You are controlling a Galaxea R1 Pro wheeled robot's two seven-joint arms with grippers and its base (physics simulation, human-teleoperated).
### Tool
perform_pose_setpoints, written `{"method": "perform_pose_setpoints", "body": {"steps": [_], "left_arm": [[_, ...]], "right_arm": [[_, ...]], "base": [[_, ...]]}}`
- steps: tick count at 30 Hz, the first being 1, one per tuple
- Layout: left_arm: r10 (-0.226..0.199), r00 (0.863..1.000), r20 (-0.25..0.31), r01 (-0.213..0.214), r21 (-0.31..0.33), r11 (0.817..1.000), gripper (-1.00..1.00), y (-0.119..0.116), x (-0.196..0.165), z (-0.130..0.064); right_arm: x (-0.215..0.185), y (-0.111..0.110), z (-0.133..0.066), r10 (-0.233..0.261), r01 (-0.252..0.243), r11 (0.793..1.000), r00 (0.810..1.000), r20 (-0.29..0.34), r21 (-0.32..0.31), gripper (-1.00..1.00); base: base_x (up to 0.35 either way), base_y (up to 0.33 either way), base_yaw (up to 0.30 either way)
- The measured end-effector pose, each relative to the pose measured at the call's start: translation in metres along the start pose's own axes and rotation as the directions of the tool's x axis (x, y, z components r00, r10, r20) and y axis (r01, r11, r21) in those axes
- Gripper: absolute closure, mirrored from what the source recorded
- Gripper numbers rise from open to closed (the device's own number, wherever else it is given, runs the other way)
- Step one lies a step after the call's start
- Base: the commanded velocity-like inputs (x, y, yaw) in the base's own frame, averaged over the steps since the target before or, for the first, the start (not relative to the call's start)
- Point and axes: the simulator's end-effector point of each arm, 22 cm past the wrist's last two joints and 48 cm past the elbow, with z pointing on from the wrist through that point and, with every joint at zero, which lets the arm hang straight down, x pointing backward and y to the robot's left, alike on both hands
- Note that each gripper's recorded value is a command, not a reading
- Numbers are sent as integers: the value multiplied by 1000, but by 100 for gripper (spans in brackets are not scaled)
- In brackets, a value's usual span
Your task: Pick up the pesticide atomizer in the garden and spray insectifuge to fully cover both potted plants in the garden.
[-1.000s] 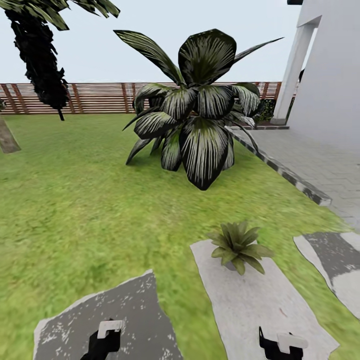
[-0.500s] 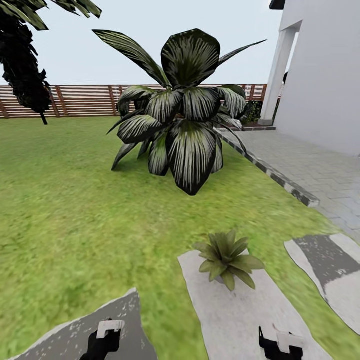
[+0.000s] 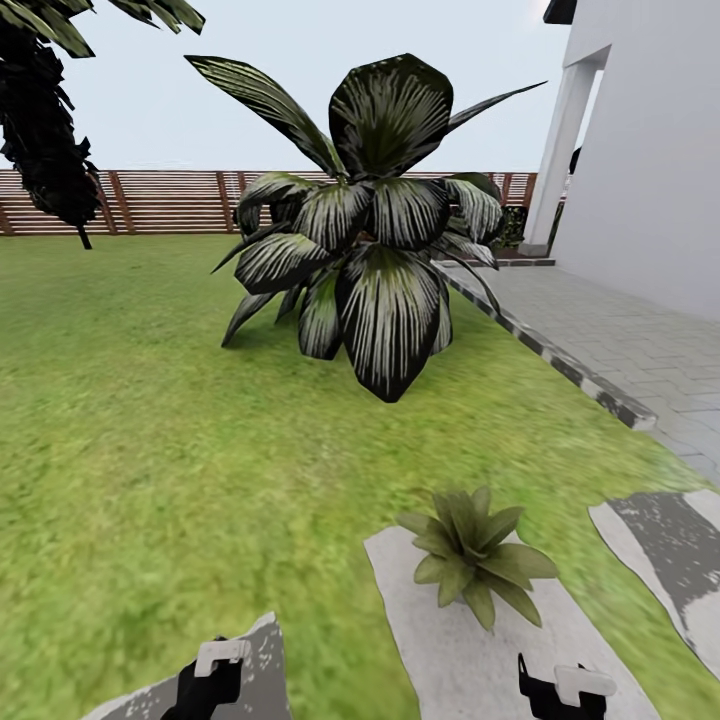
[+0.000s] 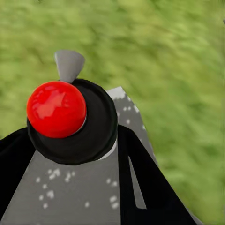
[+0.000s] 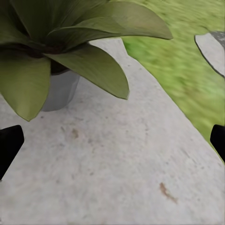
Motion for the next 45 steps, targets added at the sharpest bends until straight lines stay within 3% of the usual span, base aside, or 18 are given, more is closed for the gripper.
{"method": "perform_pose_setpoints", "body": {"steps": [8, 45], "left_arm": [[-1, 1000, -4, 1, -3, 1000, 100, 1, 1, 0], [-1, 1000, -3, 1, -4, 1000, 100, 2, 1, 0]], "right_arm": [[0, -1, 0, 3, -3, 1000, 1000, -1, 5, -100], [0, -1, 0, 5, -5, 1000, 1000, -1, 7, -100]], "base": [[30, 120, -62], [115, 322, -283]]}}
